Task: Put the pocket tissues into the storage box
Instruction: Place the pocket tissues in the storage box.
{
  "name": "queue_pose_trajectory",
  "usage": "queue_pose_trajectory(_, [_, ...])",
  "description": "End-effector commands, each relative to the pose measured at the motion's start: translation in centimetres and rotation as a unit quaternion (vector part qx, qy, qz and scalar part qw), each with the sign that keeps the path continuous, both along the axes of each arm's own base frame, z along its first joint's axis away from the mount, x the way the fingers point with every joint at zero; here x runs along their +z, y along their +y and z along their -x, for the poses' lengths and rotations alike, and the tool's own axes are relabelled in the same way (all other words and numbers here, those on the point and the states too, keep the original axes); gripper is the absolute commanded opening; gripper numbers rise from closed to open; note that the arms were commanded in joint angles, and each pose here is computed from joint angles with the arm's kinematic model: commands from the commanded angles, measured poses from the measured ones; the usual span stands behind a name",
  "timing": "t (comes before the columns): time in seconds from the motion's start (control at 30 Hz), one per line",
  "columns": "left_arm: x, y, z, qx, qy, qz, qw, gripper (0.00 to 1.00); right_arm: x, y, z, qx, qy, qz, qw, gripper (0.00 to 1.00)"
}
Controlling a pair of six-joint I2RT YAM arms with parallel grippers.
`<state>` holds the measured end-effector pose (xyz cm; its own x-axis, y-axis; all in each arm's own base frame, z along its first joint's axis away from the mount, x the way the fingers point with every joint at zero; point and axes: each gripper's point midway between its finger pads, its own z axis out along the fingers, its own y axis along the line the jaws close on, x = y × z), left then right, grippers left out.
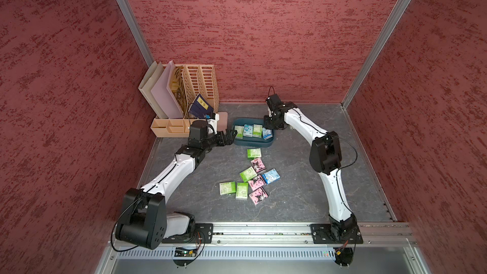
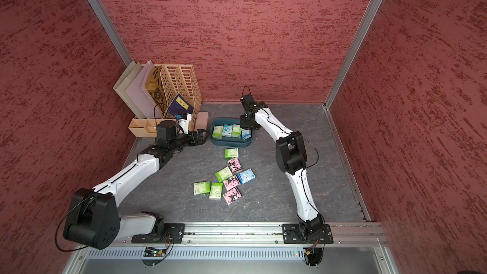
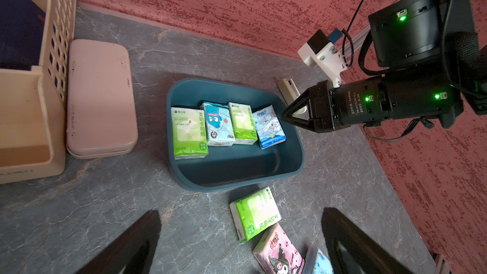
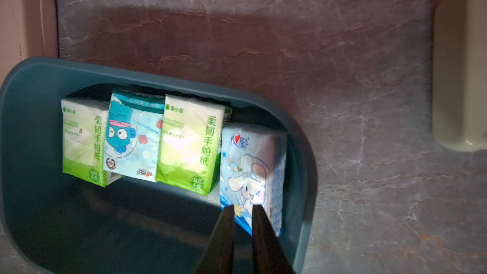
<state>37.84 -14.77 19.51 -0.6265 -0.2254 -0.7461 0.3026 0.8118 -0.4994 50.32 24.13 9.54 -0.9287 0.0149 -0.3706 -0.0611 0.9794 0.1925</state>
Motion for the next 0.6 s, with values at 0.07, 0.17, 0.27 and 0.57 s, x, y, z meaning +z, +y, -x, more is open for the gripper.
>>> queue_pose_trajectory(0.07, [0.8,0.1,-0.1,-0.003,-0.009,-0.004,1.000,1.00,-1.8,-0.4,-1.2,-0.017,-0.005,0.023,1.000,0.14])
queue_pose_trajectory(0.17, [0.6,0.2,-0.2,-0.002,-0.007,-0.006,1.000,1.00,-2.9,-0.3,-1.6,-0.016,0.002,0.030,0.999,0.13])
queue_pose_trajectory(0.27, [0.5,0.2,-0.1,-0.005,-0.011,-0.011,1.000,1.00,-3.5,0.0,-1.9,-0.015,0.006,0.027,1.000,0.13])
queue_pose_trajectory(0.57, [0.5,0.0,0.4,-0.018,-0.007,-0.011,1.000,1.00,-1.8,0.7,-2.6,-0.011,-0.018,0.007,1.000,0.18])
